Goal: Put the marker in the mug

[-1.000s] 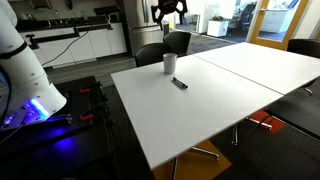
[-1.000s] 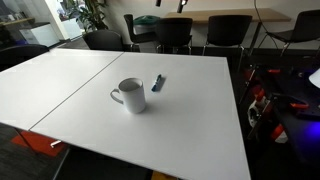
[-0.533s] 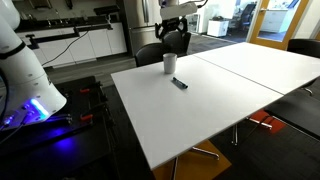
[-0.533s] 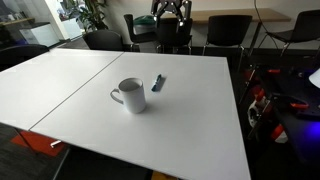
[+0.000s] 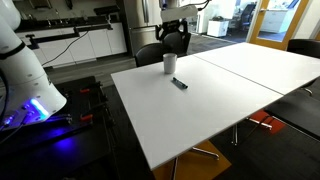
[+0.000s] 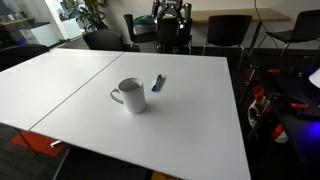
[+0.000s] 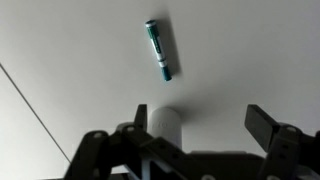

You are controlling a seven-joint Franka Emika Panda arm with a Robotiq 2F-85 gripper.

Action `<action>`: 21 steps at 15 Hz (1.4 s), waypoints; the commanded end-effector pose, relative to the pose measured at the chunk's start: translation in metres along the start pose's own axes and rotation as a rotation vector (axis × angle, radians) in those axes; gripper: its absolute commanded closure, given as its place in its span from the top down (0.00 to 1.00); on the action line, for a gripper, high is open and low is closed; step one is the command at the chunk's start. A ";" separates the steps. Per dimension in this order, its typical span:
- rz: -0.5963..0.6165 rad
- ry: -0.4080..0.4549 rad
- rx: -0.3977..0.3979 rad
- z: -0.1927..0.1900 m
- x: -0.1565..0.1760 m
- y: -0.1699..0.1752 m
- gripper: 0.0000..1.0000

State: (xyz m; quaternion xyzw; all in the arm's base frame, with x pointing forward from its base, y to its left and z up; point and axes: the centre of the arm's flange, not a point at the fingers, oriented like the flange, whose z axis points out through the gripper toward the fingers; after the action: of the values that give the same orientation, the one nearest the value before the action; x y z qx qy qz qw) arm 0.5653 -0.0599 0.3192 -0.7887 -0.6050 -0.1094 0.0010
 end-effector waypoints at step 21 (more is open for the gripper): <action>-0.086 -0.017 0.023 0.165 -0.006 0.038 1.00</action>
State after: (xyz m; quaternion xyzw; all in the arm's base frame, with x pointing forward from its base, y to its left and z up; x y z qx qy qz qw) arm 0.6102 -0.0534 0.1767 -0.7688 -0.6323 -0.0950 -0.0046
